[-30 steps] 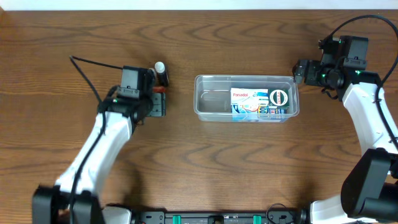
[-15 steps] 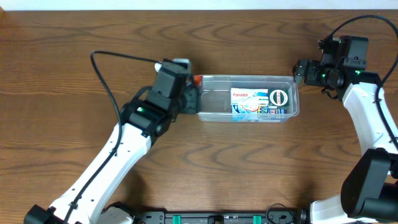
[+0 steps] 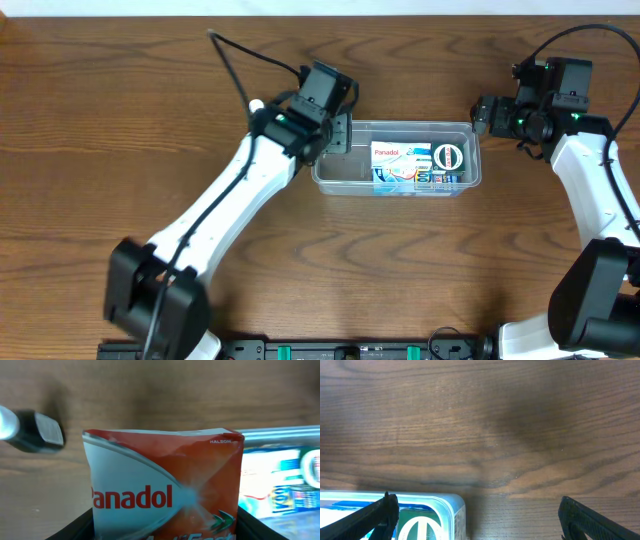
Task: Pack container
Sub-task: 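Lift the red packet with the left gripper toward the container, then lower the red packet into the container's left end with the left gripper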
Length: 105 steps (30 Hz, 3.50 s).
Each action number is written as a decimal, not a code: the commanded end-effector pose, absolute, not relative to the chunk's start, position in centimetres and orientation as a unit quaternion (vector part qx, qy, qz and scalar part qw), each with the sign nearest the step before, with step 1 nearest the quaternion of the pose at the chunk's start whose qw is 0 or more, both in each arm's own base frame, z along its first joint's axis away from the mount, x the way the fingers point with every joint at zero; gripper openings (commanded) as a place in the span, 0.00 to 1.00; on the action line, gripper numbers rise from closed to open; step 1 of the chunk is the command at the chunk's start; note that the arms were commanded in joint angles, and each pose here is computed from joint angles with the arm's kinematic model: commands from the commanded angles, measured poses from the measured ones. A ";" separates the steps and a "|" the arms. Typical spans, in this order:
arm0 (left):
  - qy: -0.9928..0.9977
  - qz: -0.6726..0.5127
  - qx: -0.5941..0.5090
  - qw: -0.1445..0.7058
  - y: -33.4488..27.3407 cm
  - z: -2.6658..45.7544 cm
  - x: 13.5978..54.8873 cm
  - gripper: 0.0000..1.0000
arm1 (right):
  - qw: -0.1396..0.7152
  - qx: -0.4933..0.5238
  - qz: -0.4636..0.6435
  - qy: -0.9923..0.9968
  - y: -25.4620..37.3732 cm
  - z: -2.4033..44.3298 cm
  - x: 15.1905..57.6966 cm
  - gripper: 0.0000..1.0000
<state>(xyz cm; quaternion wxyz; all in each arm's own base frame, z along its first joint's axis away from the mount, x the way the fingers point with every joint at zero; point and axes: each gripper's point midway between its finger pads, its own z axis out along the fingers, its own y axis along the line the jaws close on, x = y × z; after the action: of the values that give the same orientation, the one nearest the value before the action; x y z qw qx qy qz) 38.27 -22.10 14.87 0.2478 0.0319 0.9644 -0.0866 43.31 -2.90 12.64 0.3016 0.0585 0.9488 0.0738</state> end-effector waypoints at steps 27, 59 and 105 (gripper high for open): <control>0.974 -0.068 0.051 0.210 -26.3 8.0 38.3 0.60 | 0.308 0.063 0.073 0.947 -3.2 13.2 43.7 0.99; 0.978 -0.064 0.031 0.196 -26.7 5.1 38.8 0.59 | 0.308 0.063 0.073 0.947 -3.2 13.1 43.7 0.99; 0.979 -0.066 0.048 0.185 -27.7 5.3 37.4 0.79 | 0.308 0.063 0.073 0.947 -3.2 13.2 43.7 0.99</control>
<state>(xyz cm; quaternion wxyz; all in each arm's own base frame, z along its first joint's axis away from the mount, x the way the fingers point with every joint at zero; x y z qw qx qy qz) 37.32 -27.63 5.27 0.1840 0.0521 0.9794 -0.0653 43.31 -2.90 12.64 0.3016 0.0585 0.9488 0.0738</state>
